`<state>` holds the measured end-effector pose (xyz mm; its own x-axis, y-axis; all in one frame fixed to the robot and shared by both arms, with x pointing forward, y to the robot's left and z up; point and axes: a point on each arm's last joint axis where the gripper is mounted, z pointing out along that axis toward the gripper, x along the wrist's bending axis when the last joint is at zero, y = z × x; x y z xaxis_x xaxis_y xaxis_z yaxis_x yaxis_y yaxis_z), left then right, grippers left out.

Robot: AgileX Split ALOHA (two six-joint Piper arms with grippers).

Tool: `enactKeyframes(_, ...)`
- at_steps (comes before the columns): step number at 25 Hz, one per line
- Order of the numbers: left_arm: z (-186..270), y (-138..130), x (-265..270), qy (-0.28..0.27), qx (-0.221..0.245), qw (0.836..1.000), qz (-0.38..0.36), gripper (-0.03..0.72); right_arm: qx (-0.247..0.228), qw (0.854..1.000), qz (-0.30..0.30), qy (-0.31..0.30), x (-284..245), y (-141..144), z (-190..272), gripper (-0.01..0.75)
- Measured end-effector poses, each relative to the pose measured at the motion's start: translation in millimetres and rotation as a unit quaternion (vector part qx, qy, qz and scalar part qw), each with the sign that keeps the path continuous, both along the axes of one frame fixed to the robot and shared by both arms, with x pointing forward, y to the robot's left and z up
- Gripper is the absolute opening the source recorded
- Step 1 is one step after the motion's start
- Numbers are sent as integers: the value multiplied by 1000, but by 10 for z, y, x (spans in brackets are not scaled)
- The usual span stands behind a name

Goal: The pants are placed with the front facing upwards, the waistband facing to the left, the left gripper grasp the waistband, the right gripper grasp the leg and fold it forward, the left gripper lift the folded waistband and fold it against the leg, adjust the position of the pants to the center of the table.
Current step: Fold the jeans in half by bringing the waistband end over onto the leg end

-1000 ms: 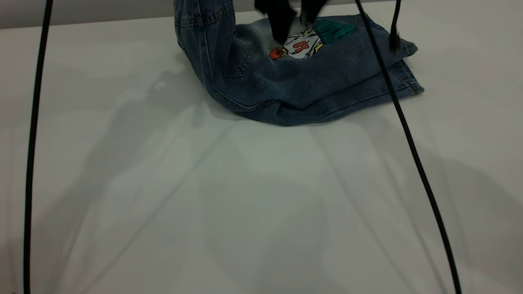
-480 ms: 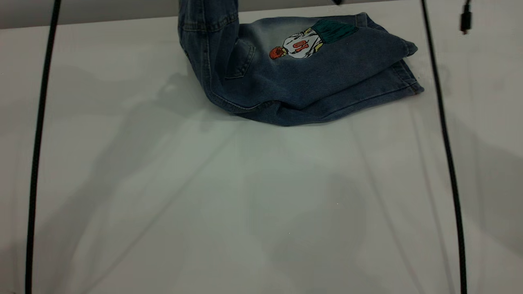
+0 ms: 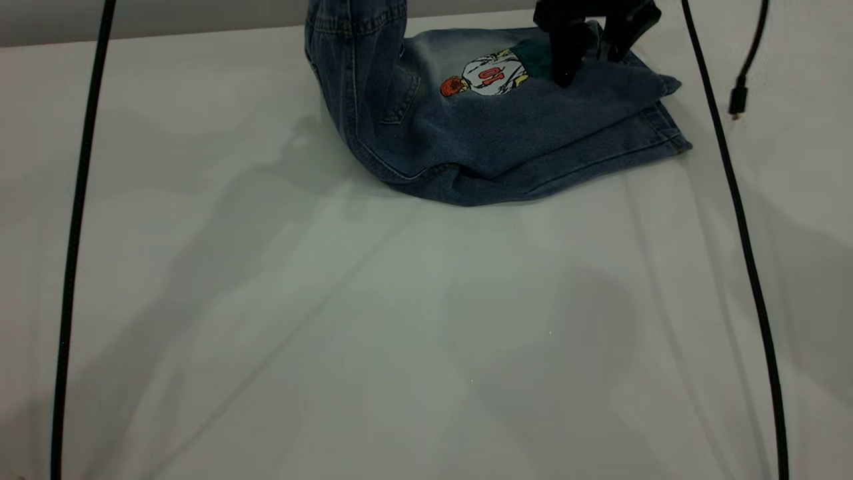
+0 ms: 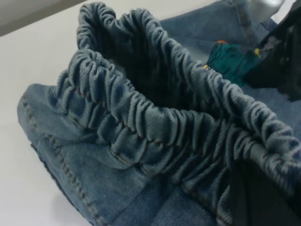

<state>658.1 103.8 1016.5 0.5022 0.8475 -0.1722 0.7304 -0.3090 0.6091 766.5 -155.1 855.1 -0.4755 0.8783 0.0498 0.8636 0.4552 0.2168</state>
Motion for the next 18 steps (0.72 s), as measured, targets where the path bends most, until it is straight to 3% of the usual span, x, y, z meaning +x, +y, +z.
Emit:
enactKeyframes(8,-30,-261,-58,-20,10,999,-36,87,14,1000,-2,11,-10,22,-97,430)
enactKeyframes(18,-171,-763,41,-5,9,996,-88,87,18,1000,-2,16,-20,32,-97,430)
